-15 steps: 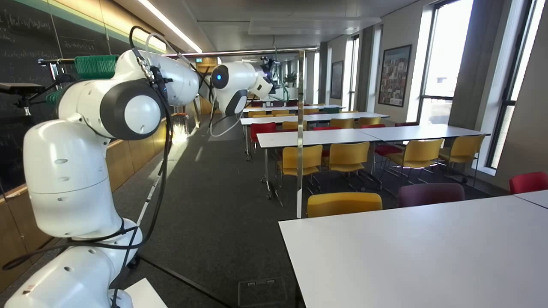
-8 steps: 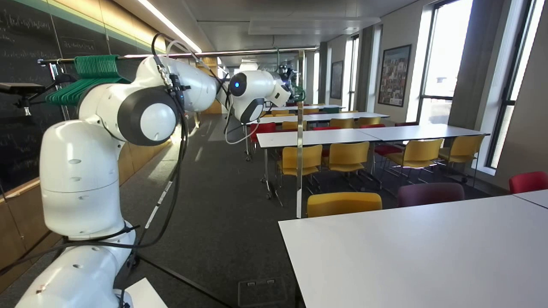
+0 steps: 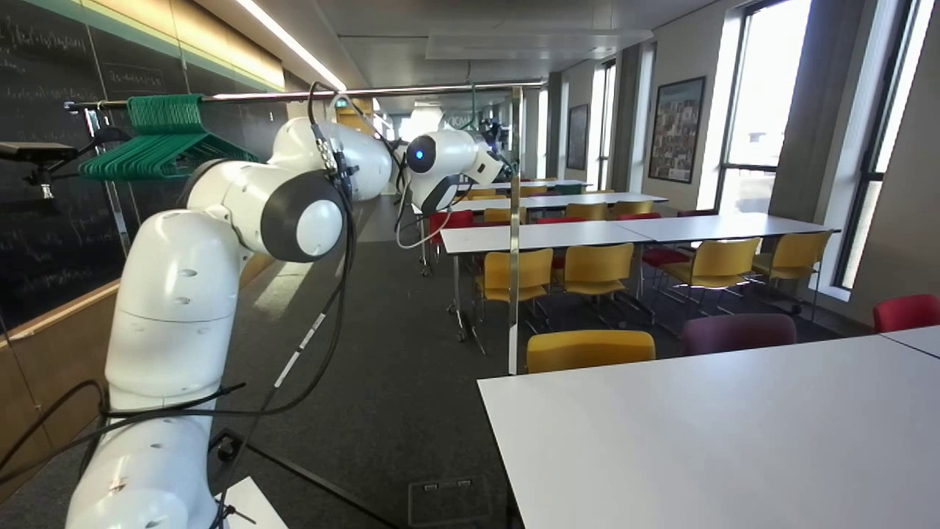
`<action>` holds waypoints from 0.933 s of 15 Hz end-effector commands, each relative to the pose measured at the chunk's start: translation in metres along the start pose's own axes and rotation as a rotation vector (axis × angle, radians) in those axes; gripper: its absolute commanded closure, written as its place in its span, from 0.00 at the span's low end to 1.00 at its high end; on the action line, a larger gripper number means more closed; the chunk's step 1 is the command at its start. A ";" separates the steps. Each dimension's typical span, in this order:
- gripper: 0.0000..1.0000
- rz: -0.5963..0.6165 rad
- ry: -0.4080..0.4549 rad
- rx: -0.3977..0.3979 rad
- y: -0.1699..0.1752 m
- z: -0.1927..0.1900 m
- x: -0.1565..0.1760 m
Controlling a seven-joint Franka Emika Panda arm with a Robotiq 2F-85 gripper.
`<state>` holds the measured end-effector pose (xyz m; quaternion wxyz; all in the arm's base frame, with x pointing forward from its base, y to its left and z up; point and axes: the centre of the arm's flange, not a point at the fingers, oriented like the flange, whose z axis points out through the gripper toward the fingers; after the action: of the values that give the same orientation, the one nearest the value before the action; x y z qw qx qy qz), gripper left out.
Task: Put the green hanger on the table
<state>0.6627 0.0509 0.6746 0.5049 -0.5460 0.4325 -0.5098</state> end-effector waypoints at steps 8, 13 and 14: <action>0.50 -0.053 -0.026 0.086 0.006 0.038 -0.043; 0.87 -0.086 -0.023 0.076 0.001 0.022 -0.053; 0.93 -0.103 -0.026 0.080 -0.007 0.010 -0.055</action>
<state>0.6982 0.0966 0.6641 0.5105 -0.5550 0.3945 -0.5252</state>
